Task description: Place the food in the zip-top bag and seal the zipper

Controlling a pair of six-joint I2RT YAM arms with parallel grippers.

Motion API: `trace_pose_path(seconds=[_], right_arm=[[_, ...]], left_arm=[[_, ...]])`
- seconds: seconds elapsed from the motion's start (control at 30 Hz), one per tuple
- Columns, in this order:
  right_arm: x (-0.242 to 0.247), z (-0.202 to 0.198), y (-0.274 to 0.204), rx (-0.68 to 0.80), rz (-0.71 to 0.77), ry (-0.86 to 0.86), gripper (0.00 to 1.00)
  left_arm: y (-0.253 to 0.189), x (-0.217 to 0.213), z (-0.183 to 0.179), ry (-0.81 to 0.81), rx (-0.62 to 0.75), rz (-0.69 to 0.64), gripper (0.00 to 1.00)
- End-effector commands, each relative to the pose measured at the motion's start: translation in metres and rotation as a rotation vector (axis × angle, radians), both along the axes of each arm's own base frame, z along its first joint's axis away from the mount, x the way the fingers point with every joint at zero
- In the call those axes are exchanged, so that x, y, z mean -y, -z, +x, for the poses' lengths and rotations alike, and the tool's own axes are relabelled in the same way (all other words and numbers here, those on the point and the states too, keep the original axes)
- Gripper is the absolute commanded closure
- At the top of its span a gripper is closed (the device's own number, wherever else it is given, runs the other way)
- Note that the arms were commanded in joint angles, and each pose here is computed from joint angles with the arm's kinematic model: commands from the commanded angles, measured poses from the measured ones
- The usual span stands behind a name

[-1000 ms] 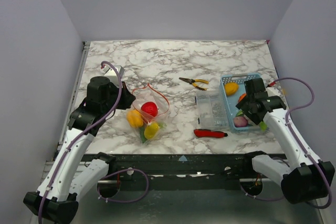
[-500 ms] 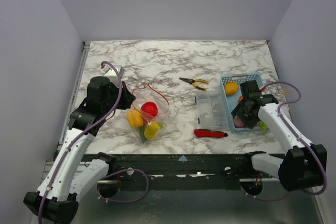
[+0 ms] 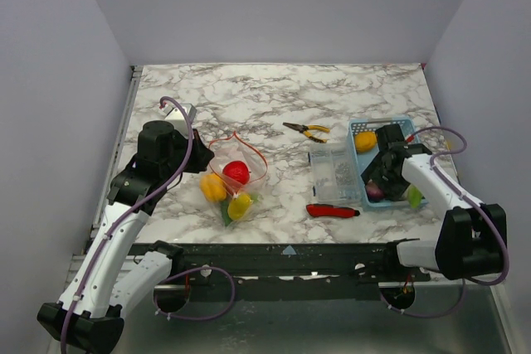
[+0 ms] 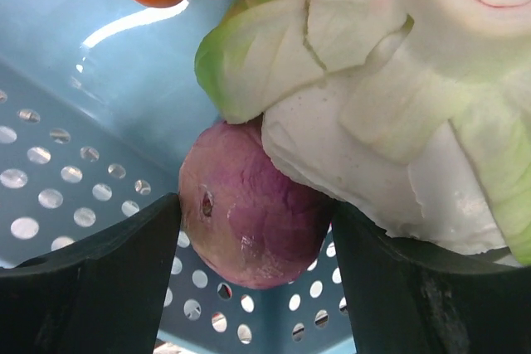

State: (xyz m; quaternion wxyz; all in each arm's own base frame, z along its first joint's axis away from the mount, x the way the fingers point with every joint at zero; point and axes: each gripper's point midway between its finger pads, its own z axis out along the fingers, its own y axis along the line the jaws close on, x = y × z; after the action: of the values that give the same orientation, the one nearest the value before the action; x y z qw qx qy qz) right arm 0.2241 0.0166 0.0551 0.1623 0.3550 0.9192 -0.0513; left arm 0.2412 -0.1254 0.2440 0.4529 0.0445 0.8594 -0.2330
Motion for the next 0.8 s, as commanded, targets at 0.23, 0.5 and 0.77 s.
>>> trace_pose_path(seconds=[0.23,0.5,0.77], right_arm=[[-0.006,0.000,0.015,-0.029,0.027,-0.005,0.45],[-0.001,-0.002,-0.025,0.048,0.007,-0.020,0.63],[0.015,0.002,-0.072,0.165,-0.071,-0.025,0.66]], left_arm=[[0.004,-0.002,0.005,-0.005,0.011,0.018,1.00],[0.005,-0.001,0.005,-0.001,0.003,0.018,1.00],[0.007,-0.001,0.006,-0.002,-0.002,0.020,1.00]])
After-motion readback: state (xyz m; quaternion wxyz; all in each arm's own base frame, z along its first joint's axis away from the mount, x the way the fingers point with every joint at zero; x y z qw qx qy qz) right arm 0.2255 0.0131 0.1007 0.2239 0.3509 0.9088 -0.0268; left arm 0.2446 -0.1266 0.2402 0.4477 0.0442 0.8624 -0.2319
